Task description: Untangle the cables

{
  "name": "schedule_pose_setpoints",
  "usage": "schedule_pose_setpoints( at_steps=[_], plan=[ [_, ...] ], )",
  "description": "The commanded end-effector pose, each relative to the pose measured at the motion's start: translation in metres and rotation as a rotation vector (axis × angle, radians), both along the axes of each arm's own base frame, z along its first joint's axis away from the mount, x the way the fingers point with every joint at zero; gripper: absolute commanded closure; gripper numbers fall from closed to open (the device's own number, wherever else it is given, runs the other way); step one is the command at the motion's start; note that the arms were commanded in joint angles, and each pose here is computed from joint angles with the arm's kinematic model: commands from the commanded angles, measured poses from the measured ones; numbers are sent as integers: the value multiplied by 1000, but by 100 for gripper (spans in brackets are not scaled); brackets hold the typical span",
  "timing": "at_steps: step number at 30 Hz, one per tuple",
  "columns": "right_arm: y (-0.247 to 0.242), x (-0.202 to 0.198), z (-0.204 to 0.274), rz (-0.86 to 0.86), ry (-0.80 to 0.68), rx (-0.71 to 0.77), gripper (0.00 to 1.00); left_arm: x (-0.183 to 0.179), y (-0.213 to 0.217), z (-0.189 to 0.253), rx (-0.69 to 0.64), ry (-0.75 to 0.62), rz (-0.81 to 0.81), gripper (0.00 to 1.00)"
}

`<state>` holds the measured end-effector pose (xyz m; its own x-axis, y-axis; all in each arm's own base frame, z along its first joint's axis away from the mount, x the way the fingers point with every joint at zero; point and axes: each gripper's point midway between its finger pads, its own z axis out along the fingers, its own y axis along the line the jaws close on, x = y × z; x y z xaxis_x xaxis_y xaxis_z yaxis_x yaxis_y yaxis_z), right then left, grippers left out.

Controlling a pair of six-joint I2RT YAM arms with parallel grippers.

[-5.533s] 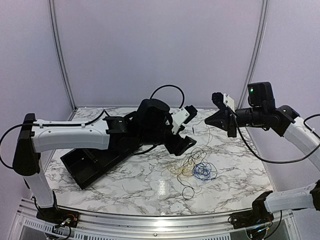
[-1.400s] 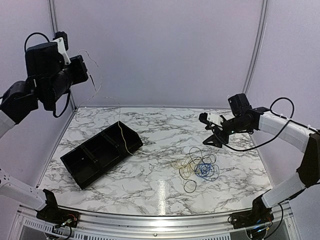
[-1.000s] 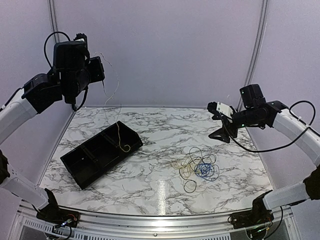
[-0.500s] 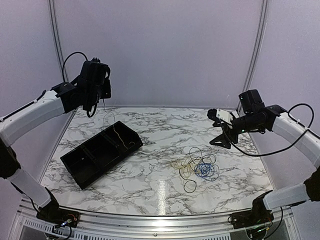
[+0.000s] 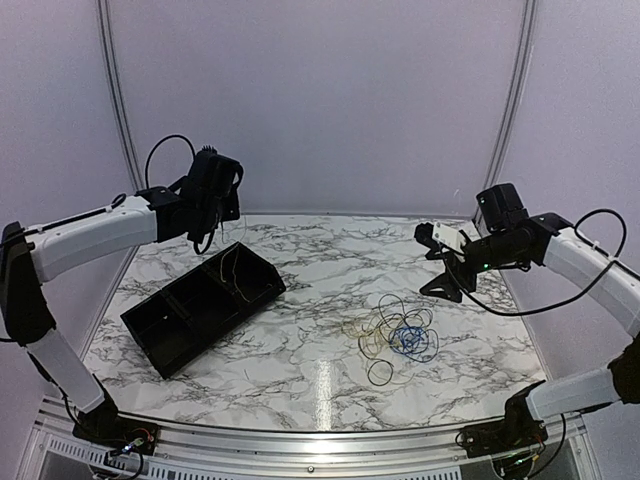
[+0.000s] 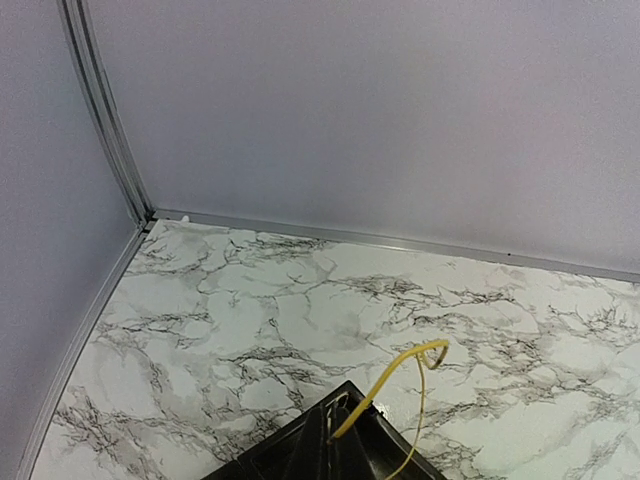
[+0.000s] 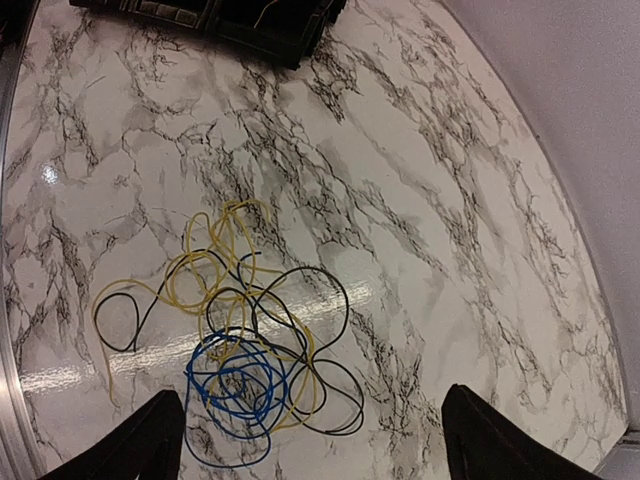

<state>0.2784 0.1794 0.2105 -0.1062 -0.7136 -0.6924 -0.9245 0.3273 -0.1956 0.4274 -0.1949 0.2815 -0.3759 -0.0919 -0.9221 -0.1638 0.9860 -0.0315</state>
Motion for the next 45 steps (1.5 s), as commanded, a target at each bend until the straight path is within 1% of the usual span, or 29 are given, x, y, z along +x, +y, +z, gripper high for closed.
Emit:
schedule_pose_setpoints(
  at_steps=[1, 6, 14, 20, 23, 27, 32, 35, 38, 45],
  plan=[
    [-1, -5, 1, -8, 17, 22, 11, 6, -2, -16, -79, -18, 31, 100],
    [-1, -4, -2, -12, 19, 20, 11, 9, -7, -42, -104, 15, 33, 100],
    [-3, -8, -11, -15, 38, 9, 11, 7, -14, -83, -183, 77, 48, 100],
    [-3, -8, -16, -17, 45, 6, 11, 2, -4, -105, -167, 102, 92, 100],
    [-3, -8, -19, -16, 53, 6, 11, 3, 5, -109, -187, 96, 137, 100],
    [-2, -7, -22, -16, 67, 6, 11, 14, 7, -114, -238, 103, 167, 100],
    [-1, -5, -23, -16, 72, 5, 11, 30, 4, -129, -214, 126, 186, 100],
    [0, -5, -23, -16, 74, 11, 11, 33, 7, -137, -201, 144, 196, 100],
    [0, -6, -23, -16, 76, 13, 11, 27, 10, -141, -206, 165, 188, 100],
    [-2, -13, -30, -16, 82, 15, 11, -1, 14, -144, -273, 225, 150, 100]
  ],
)
